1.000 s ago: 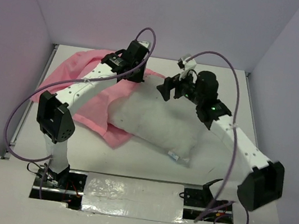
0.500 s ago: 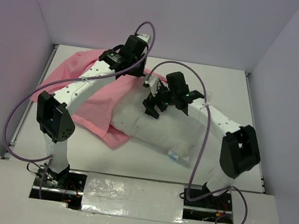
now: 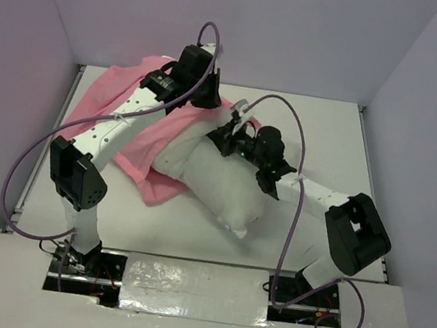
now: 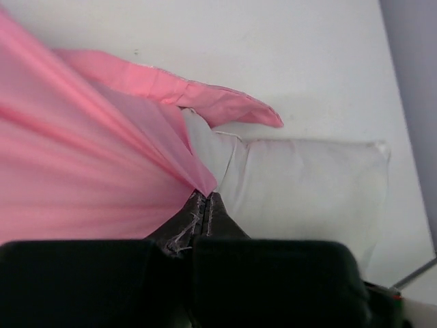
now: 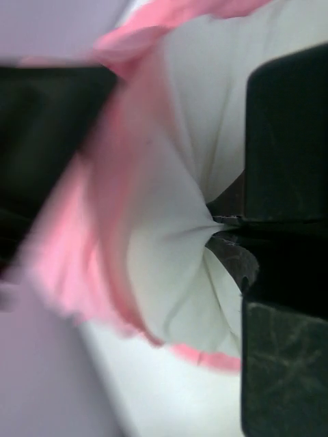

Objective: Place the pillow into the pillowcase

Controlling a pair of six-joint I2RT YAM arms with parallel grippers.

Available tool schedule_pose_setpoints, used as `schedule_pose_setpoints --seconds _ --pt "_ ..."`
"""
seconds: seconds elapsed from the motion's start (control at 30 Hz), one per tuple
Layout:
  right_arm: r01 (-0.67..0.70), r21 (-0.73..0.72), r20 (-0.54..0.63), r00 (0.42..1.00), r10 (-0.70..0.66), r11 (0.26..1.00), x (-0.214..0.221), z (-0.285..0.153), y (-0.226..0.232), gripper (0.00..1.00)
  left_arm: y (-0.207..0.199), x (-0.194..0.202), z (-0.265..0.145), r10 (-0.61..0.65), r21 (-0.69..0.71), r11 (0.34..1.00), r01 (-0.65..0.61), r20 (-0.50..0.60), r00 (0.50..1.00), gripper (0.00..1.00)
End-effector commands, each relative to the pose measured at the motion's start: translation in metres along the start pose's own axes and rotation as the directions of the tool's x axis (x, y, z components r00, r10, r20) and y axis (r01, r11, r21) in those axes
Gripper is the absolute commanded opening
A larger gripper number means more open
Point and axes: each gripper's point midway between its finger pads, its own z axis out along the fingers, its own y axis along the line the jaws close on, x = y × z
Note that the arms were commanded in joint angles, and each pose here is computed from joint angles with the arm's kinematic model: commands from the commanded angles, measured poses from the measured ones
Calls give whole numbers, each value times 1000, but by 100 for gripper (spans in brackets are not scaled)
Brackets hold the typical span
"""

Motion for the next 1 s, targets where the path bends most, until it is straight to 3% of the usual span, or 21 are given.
schedule_pose_setpoints --seconds 0.0,0.03,0.13,0.3,0.4,0.5,0.67,0.7,0.9,0.97 --pt "-20 -116 647 757 91 993 -189 -36 20 0 -84 -39 -55 -77 300 953 36 124 989 0" --pt "-33 -101 684 723 94 994 -204 -39 15 0 -88 -39 -60 -74 301 953 31 133 988 0" --pt "-70 -71 715 692 100 995 -216 -33 3 0 -108 -28 -75 -59 323 946 14 130 990 0" --pt "-212 37 584 797 152 977 -148 11 -47 0 -117 10 -87 -74 307 950 49 72 995 0" --pt "-264 10 559 801 213 965 -120 2 -53 0 -116 29 -88 -99 311 947 83 39 994 0" --pt "-259 112 476 862 177 959 -87 -4 -62 0 -108 60 -78 -89 271 958 96 -38 995 0" --pt "-289 105 481 852 206 951 -78 -7 -69 0 -99 113 -48 -76 246 962 122 -191 979 1" --pt "-300 94 482 848 220 949 -77 -4 -69 0 -98 129 -40 -64 256 959 125 -233 970 6" --pt "-364 30 528 797 294 931 -84 -3 -71 0 -91 161 -10 -23 236 967 102 -315 949 16" --pt "-371 42 539 790 292 928 -86 -7 -73 0 -100 167 -13 19 299 951 84 -327 945 29"
